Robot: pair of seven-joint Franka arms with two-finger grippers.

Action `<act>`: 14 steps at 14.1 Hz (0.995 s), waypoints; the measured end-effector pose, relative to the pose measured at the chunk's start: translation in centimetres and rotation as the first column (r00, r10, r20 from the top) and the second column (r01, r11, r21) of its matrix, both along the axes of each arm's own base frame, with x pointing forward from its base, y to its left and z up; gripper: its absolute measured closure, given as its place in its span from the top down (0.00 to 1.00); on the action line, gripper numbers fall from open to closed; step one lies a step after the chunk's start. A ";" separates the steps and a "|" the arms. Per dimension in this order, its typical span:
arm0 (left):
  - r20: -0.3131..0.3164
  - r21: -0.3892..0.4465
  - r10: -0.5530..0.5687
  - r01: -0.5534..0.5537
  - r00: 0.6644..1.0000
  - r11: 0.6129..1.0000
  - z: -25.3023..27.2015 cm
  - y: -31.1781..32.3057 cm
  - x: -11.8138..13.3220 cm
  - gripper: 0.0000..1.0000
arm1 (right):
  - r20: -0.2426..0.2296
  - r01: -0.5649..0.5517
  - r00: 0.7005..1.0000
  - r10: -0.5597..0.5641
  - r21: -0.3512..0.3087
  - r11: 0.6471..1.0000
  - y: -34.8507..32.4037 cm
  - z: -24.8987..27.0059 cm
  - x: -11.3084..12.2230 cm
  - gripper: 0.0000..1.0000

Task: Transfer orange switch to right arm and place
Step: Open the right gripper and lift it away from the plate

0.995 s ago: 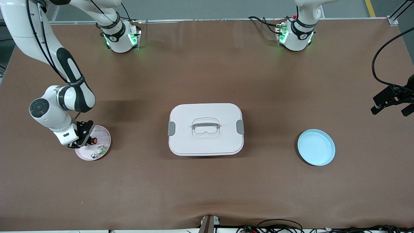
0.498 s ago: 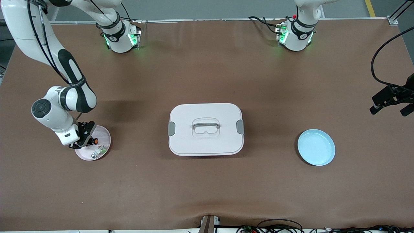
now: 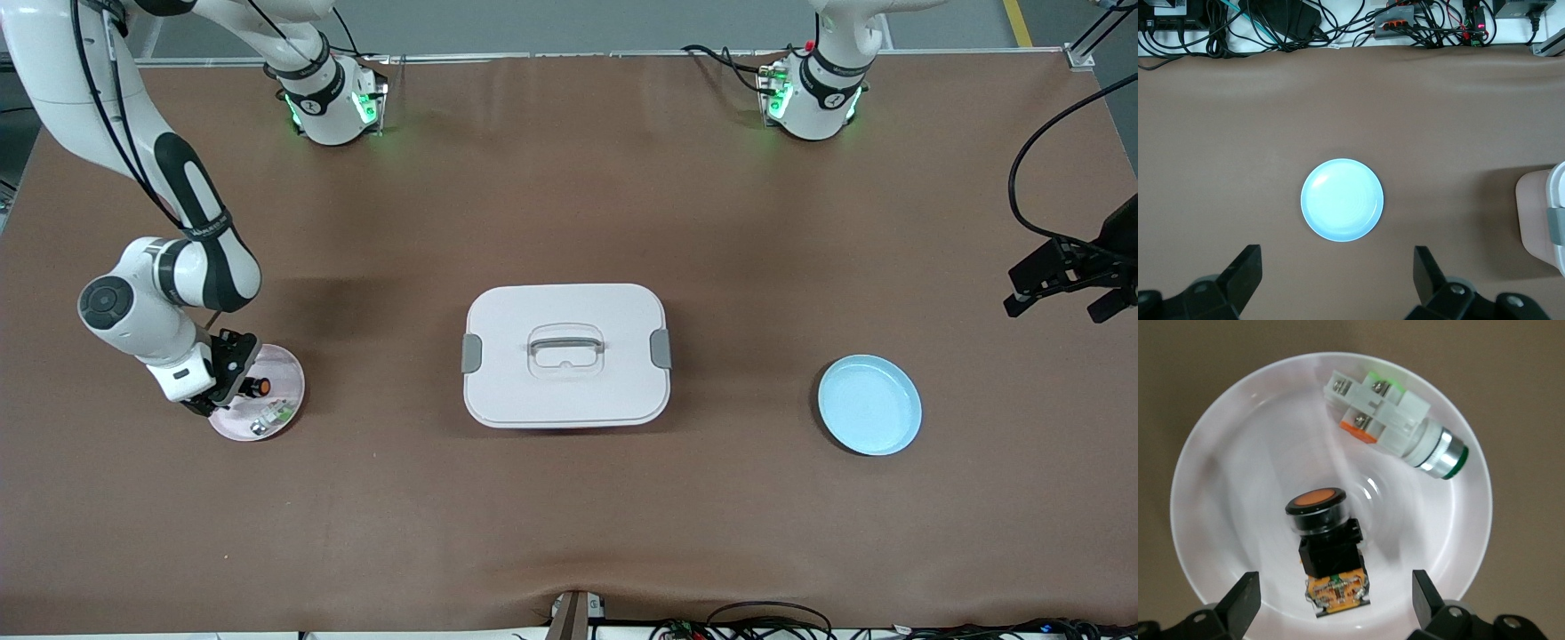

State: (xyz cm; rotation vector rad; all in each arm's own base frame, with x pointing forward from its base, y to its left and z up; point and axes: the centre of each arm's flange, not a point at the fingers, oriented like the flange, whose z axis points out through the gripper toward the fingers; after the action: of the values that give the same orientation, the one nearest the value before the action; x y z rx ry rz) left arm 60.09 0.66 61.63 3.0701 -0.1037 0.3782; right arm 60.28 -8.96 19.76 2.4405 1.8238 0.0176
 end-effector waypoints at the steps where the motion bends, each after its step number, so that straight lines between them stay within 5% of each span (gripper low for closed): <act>1: 0.000 0.002 0.003 -0.003 1.000 1.000 0.0 0.1 0.0 1.00 | -0.014 0.003 1.000 -0.003 0.002 1.000 0.0 1.0 0.3 1.00; 8: -0.005 0.003 0.008 -0.008 1.000 1.000 0.0 0.4 0.0 1.00 | -0.158 0.243 0.958 -0.240 0.003 0.970 0.0 11.4 2.3 1.00; 14: -0.028 -0.015 0.062 -0.063 0.998 0.998 0.4 -0.6 -0.8 1.00 | -0.146 0.523 0.841 -0.521 -0.025 0.852 0.0 21.7 3.6 1.00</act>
State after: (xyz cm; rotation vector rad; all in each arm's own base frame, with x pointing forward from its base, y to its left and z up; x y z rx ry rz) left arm 59.26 0.03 62.03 3.0673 -0.0038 0.3377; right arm 63.91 -8.93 41.42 2.9318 1.1323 -0.1939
